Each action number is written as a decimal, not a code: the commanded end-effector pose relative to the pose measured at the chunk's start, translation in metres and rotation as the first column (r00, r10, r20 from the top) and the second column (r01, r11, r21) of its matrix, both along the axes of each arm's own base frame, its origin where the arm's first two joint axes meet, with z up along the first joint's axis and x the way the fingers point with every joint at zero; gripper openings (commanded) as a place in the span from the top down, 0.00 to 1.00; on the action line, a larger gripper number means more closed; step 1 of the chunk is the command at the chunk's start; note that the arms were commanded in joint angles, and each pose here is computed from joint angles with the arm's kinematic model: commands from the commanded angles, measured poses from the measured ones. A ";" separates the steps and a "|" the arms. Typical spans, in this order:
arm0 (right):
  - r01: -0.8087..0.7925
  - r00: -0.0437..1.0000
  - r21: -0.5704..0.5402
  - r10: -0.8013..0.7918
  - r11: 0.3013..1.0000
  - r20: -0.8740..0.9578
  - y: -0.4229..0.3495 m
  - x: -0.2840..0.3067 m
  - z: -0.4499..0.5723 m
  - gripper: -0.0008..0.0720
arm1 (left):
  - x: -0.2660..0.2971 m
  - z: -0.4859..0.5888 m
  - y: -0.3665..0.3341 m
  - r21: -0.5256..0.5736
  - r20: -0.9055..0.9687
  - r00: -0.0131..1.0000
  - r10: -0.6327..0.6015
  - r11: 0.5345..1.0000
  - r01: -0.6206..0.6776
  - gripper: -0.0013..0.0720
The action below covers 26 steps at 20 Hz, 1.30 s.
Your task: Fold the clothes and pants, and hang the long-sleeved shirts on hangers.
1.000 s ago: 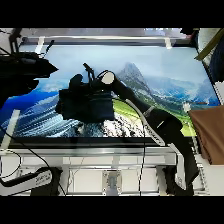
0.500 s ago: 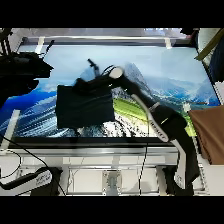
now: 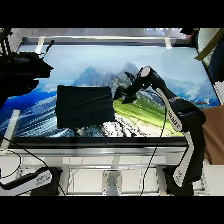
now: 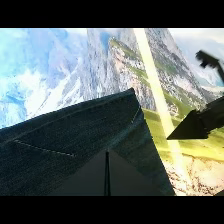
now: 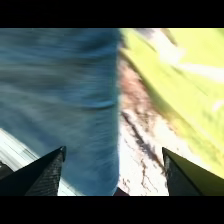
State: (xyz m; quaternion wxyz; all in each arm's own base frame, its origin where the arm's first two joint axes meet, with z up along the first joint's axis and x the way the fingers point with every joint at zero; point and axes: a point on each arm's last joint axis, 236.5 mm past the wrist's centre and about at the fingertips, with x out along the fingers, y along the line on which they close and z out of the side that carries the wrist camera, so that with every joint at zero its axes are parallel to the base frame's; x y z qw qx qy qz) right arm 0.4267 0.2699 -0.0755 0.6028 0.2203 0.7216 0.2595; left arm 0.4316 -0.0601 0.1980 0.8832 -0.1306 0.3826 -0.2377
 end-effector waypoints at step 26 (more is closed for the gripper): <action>0.548 0.797 -0.264 -0.400 0.794 0.452 -0.373 -0.016 0.234 0.95 | -0.003 -0.002 -0.001 0.000 -0.014 1.000 -0.010 1.000 0.010 0.93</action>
